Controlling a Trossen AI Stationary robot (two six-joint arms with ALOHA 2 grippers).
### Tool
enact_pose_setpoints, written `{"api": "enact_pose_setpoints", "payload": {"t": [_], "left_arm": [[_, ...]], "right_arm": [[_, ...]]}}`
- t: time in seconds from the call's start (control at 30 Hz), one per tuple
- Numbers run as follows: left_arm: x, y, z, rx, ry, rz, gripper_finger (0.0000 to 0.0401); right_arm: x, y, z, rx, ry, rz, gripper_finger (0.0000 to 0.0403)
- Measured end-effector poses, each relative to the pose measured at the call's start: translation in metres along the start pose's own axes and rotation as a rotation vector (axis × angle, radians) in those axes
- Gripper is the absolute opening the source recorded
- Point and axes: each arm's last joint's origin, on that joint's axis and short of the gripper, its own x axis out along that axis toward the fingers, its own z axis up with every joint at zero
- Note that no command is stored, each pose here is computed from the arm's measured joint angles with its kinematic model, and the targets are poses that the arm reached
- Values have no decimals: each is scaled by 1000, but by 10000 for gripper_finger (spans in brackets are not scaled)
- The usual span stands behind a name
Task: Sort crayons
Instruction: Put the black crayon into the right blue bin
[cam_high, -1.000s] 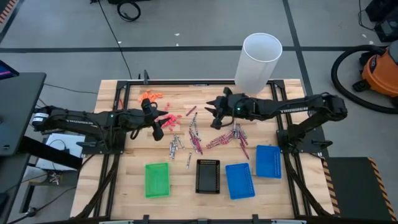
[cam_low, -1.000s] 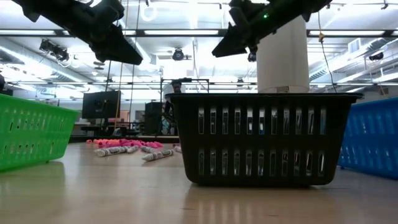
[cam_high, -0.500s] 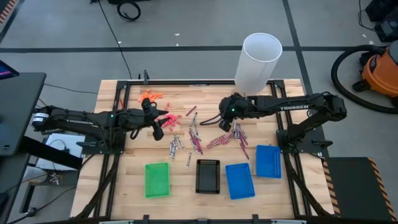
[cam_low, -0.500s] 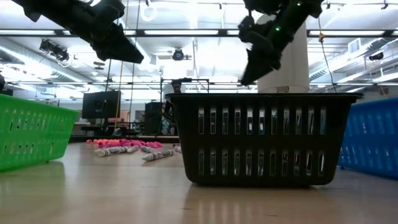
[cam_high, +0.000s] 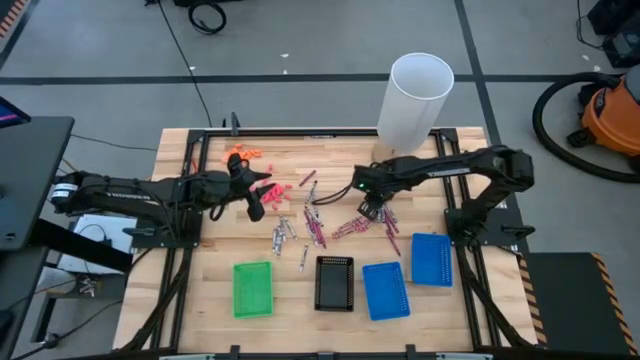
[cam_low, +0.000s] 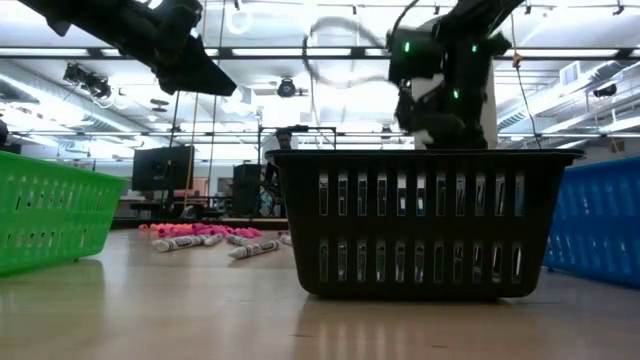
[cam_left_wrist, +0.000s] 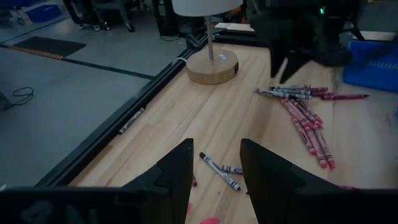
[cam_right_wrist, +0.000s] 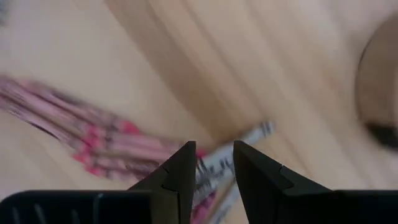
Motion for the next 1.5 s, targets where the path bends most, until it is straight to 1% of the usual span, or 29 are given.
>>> {"api": "enact_pose_setpoints", "payload": {"t": [0.17, 0.37, 0.57, 0.97, 1.23, 1.37, 1.5], "left_arm": [[0, 0, 0, 5, 5, 1, 144], [0, 0, -1, 7, 8, 1, 144], [0, 0, -1, 7, 8, 1, 144], [0, 0, -1, 6, 8, 1, 144], [0, 0, -1, 6, 8, 1, 144], [0, 0, -1, 6, 8, 1, 144], [0, 0, -1, 6, 8, 1, 144]], "right_arm": [[11, -6, -10, 26, 164, -71, 117], [14, -9, -18, 54, 215, -100, 117], [26, -14, -26, 102, 228, -111, 117], [44, -16, -31, 133, 161, -78, 117], [52, -28, -35, 163, 173, -56, 116], [53, -30, -35, 146, 179, -45, 107], [54, -31, -34, 134, 184, -30, 83]]}}
